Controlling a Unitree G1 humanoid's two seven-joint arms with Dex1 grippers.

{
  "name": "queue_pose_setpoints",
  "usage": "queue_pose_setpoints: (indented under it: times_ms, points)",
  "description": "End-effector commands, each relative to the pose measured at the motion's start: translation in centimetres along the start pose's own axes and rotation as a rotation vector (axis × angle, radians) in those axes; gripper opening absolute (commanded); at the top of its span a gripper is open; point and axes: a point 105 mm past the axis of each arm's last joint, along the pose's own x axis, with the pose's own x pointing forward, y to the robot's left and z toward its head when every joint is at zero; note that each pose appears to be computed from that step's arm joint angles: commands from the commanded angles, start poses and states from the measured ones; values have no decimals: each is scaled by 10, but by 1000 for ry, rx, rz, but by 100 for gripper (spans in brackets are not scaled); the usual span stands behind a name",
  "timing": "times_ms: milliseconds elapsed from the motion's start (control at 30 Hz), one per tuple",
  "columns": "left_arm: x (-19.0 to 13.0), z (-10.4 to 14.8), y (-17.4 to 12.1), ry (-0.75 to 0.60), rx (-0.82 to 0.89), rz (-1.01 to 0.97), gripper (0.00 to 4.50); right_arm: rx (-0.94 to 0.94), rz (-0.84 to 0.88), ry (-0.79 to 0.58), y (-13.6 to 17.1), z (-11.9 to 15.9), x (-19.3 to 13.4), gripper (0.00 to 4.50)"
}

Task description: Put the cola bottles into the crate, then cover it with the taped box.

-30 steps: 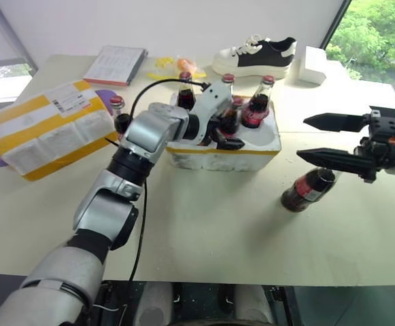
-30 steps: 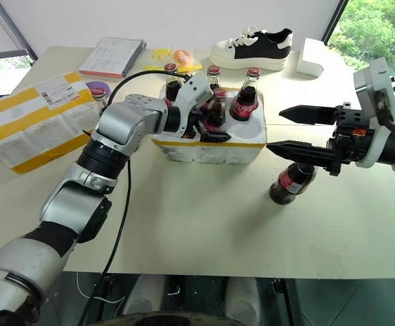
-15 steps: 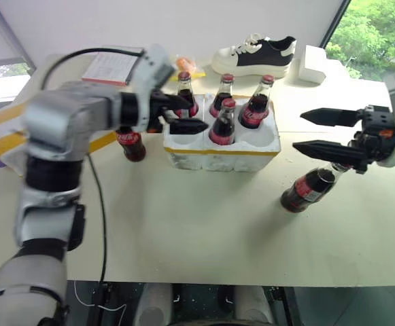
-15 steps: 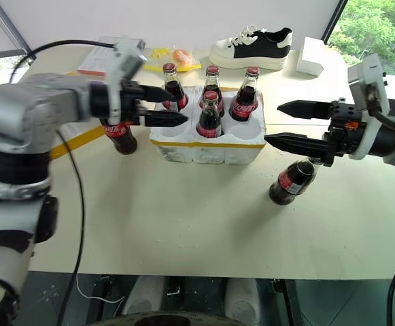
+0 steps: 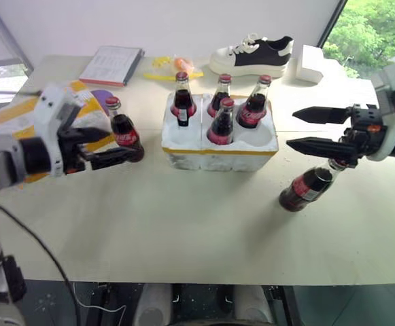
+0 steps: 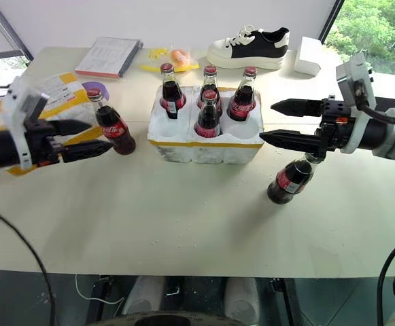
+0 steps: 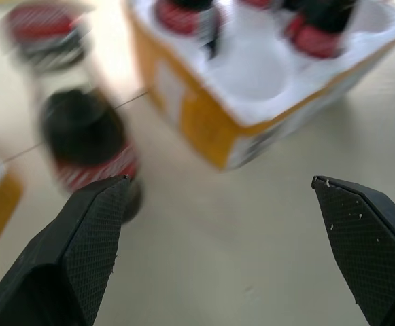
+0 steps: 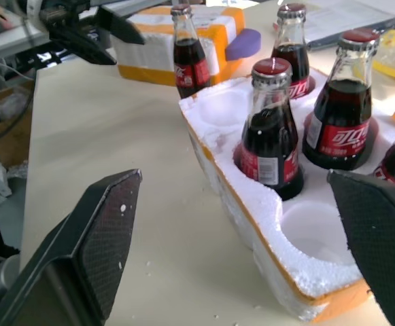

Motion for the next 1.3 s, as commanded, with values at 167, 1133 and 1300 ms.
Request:
queue_pose_setpoints:
  times_ms: [167,1133,1300]
  points:
    - [3,-9,23,-163,-14,142,449,-58,0,-25,-2,14,-1,450]
    - [113,0,51,-207,53,9,449,-33,-18,-64,7,16,-4,450]
    - [117,2,53,-214,58,0,278,-35,-16,-58,7,15,-7,450]
